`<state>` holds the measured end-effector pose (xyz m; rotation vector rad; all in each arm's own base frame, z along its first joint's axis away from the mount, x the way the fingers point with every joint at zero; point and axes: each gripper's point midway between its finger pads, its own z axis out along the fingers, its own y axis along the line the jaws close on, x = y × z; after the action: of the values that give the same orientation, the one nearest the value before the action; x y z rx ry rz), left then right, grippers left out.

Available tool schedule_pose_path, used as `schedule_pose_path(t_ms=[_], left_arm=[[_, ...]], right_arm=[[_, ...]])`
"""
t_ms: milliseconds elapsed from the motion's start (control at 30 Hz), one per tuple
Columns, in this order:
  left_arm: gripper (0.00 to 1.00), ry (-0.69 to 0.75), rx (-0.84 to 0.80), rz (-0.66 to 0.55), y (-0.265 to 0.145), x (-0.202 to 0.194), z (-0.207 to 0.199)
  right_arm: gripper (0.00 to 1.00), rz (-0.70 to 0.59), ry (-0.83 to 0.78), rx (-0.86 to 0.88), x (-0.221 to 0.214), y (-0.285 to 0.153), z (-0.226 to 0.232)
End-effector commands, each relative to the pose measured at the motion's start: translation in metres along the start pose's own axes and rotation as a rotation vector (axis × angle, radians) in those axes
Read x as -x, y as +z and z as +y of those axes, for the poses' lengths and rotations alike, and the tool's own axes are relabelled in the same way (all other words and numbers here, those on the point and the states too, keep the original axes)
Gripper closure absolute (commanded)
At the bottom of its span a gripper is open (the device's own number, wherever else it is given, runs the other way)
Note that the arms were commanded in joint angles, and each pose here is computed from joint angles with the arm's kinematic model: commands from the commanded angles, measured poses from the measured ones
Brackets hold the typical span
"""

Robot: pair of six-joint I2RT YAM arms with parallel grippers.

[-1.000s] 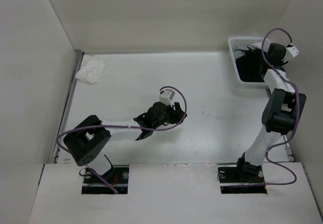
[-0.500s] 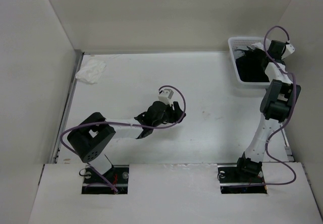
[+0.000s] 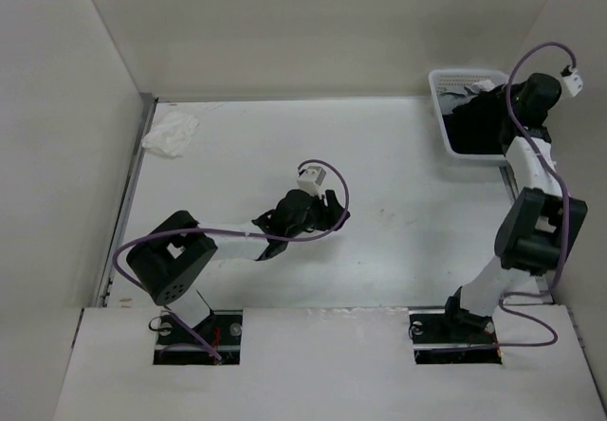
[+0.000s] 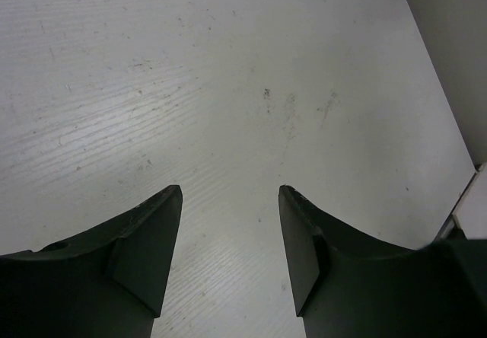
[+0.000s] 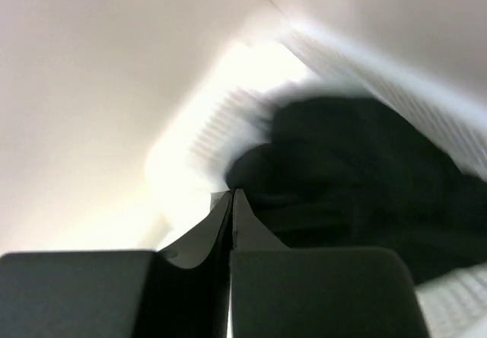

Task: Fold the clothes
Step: Grab the tank top from the pile, then flatten the tank top out

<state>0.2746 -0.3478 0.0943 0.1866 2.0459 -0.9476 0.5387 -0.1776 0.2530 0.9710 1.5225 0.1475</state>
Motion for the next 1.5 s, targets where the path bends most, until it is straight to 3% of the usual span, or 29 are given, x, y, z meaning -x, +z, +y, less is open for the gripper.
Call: schedule_pose_path(t_ms=[0, 200, 367, 500, 633, 800, 967, 1133, 1200, 1267, 1367, 1433, 1467], left_arm=[[0.48, -0.012, -0.036, -0.068, -0.003, 0.021, -0.007], [0.48, -0.059, 0.002, -0.153, -0.019, 0.051, 0.009], [0.48, -0.133, 0.075, -0.317, -0.058, 0.105, 0.036], [0.47, -0.184, 0.133, -0.472, -0.110, 0.149, 0.057], [0.46, -0.236, 0.189, -0.545, -0.145, 0.166, 0.078], [0.46, -0.287, 0.274, -0.553, -0.158, 0.156, 0.111], [0.46, -0.300, 0.320, -0.516, -0.153, 0.141, 0.127], [0.46, -0.258, 0.337, -0.429, -0.136, 0.117, 0.125], [0.46, -0.235, 0.357, -0.389, -0.128, 0.104, 0.125], [0.46, -0.206, 0.373, -0.351, -0.120, 0.093, 0.124], [0.47, -0.162, 0.415, -0.259, -0.106, 0.071, 0.128], [0.48, -0.152, 0.454, -0.192, -0.098, 0.055, 0.136], [0.48, -0.156, 0.479, -0.162, -0.096, 0.046, 0.143]], right_arm=[[1.00, -0.400, 0.077, 0.475, 0.135, -0.149, 0.155], [1.00, -0.488, 0.089, 0.847, 0.167, -0.337, 0.245], [1.00, -0.527, 0.129, 1.149, 0.192, -0.484, 0.273], [1.00, -0.521, 0.161, 1.282, 0.202, -0.550, 0.272], [0.99, -0.419, 0.082, 1.223, 0.145, -0.526, 0.292], [0.99, -0.106, -0.015, 1.141, -0.026, -0.435, 0.319], [0.94, 0.107, -0.114, 1.128, -0.175, -0.325, 0.345], [0.79, 0.242, -0.096, 0.973, -0.202, -0.217, 0.367], [0.63, 0.270, -0.124, 0.912, -0.200, -0.208, 0.364], [0.56, 0.277, -0.168, 0.848, -0.200, -0.208, 0.344], [0.71, 0.352, -0.257, 0.763, -0.226, -0.240, 0.293], [0.91, 0.457, -0.307, 0.751, -0.259, -0.283, 0.251], [0.95, 0.524, -0.333, 0.763, -0.279, -0.311, 0.228]])
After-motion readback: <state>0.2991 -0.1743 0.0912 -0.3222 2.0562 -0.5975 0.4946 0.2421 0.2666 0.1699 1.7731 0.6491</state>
